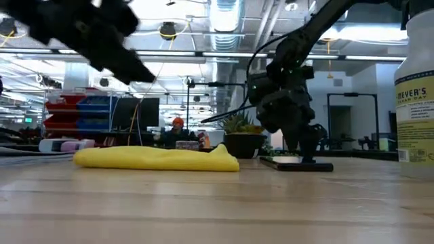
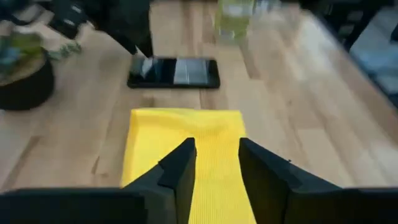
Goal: Apply microfiber cloth
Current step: Spray the cellphone with the bottle cleaner
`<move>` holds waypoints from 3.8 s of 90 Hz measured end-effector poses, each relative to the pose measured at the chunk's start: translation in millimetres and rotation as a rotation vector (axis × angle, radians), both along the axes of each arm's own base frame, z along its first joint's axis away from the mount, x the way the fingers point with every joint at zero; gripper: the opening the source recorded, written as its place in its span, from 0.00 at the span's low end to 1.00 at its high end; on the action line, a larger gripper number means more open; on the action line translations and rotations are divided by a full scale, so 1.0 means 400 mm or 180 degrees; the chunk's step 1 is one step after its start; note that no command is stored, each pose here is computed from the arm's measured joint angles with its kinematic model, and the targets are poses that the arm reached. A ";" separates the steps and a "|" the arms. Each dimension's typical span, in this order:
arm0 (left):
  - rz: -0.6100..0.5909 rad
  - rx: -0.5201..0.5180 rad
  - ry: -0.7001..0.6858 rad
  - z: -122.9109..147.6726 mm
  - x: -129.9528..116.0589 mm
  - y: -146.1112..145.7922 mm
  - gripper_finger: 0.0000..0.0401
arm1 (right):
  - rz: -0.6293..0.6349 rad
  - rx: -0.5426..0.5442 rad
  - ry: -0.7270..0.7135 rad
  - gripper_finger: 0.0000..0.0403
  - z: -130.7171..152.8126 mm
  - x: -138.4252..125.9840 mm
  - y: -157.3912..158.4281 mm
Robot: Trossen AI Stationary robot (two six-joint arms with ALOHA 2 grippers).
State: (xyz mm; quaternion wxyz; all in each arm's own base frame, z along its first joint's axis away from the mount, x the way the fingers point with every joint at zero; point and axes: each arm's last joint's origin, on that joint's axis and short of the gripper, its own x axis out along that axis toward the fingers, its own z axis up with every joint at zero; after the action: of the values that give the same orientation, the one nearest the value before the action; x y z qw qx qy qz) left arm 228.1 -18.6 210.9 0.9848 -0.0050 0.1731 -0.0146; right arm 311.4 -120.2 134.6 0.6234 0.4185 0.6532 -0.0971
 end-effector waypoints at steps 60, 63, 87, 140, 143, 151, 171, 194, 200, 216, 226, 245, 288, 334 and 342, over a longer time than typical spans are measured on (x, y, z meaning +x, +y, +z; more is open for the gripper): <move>0.0191 -0.0046 0.0859 -0.143 0.266 0.010 0.23 | 0.0168 -0.0007 -0.0735 0.68 0.038 0.069 0.071; 0.0188 -0.0051 0.0871 -0.146 0.271 0.010 0.23 | 0.0171 -0.0013 -0.0749 0.68 0.053 0.064 0.073; -0.0180 -0.0162 0.0763 -0.135 0.341 -0.026 0.23 | 0.0166 -0.0218 -0.0847 0.68 0.121 0.018 0.094; 0.0100 -0.0393 0.1355 -0.259 0.477 0.044 0.14 | -0.0313 -0.0189 -0.1183 0.68 -0.018 -0.026 0.128; 0.0093 -0.0421 0.1362 -0.264 0.479 0.049 0.14 | -0.0325 -0.0184 -0.1201 0.68 -0.021 -0.028 0.129; 0.0106 -0.0483 0.1377 -0.268 0.479 0.058 0.13 | -0.0299 -0.0153 -0.1265 0.68 -0.028 -0.031 0.134; 0.0125 -0.0489 0.1401 -0.270 0.478 0.060 0.12 | -0.0144 -0.0085 -0.1453 0.69 -0.007 -0.033 0.141; 0.0207 -0.0478 0.1411 -0.272 0.478 0.065 0.12 | 0.0186 0.0117 -0.1717 0.69 0.038 -0.039 0.163; 0.0227 -0.0471 0.1418 -0.273 0.477 0.065 0.12 | 0.0203 0.0100 -0.1702 0.69 0.036 -0.039 0.170; 0.0236 -0.0489 0.1425 -0.274 0.477 0.065 0.12 | 0.0083 -0.0170 -0.1480 0.67 0.018 -0.037 0.175; 0.0239 -0.0496 0.1424 -0.274 0.477 0.065 0.12 | 0.0058 -0.0258 -0.1356 0.58 -0.004 -0.033 0.177; 0.0241 -0.0502 0.1419 -0.259 0.473 0.065 0.12 | 0.0067 -0.0287 -0.1349 0.16 -0.014 -0.027 0.178; 0.0216 0.0017 0.0638 0.108 0.359 0.001 0.12 | -0.0094 -0.1411 -0.2127 0.02 0.210 -0.104 0.157; 0.0986 -0.0571 -0.0697 0.065 -0.028 0.066 0.12 | 0.0103 -0.2159 -0.4669 0.02 0.257 0.017 0.182; 0.1108 -0.0701 -0.0875 0.019 -0.053 0.077 0.12 | 0.0202 -0.2151 -0.4886 0.02 0.235 0.057 0.186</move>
State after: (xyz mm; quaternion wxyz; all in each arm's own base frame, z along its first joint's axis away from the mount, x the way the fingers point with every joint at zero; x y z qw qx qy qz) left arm 207.1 12.3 218.3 0.9803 -0.1400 0.0314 0.1359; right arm 334.3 -45.7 228.6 0.9892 0.1405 -0.0052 0.0418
